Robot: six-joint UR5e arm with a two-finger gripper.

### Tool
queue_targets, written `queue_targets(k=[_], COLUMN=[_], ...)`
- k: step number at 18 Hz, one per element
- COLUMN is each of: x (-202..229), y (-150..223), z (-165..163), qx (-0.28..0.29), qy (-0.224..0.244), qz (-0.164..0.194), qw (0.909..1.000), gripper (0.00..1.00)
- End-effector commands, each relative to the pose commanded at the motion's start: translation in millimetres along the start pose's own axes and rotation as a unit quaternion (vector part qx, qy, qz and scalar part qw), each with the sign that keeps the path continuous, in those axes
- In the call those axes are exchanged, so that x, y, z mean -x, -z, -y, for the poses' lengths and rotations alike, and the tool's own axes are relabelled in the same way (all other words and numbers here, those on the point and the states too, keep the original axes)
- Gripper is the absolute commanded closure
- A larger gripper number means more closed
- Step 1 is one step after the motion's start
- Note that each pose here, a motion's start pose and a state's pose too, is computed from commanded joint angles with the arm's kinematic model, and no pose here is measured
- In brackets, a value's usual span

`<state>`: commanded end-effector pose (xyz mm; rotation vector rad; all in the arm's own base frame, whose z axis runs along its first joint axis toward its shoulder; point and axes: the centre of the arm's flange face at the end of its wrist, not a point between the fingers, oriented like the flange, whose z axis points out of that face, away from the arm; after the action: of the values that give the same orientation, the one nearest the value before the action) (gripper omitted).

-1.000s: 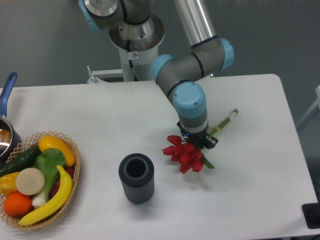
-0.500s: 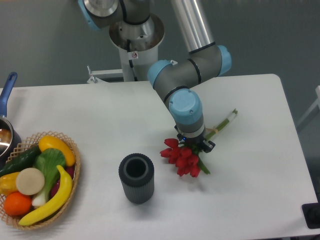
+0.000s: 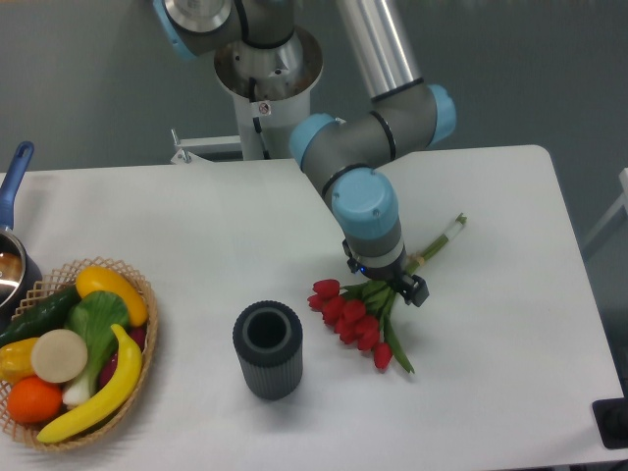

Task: Place the flowers on the table
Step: 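Lower the tulips until the blooms and stems lie on the table, then open the gripper and lift it up away from the tulips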

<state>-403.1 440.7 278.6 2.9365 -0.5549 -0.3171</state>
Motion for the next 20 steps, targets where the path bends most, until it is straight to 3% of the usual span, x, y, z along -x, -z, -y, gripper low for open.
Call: queue_targets(k=[2,6,8,12,20], x=[-3,-9,-11,-8,-7], y=[27,62,84,118,160], z=[-5,-25,-49,-104,-176], qx=[-0.014,-0.051,-0.088,-0.158,-0.161], qy=[-0.022,-0.033,-0.058,-0.057,-0.098], qz=[0.010,-0.004,-0.016,-0.015,-0.021], qw=[0.9996,0.9982,0.9943,0.9858,0.9819], gripper=[0.00,0.00,0.00,0.00,0.00])
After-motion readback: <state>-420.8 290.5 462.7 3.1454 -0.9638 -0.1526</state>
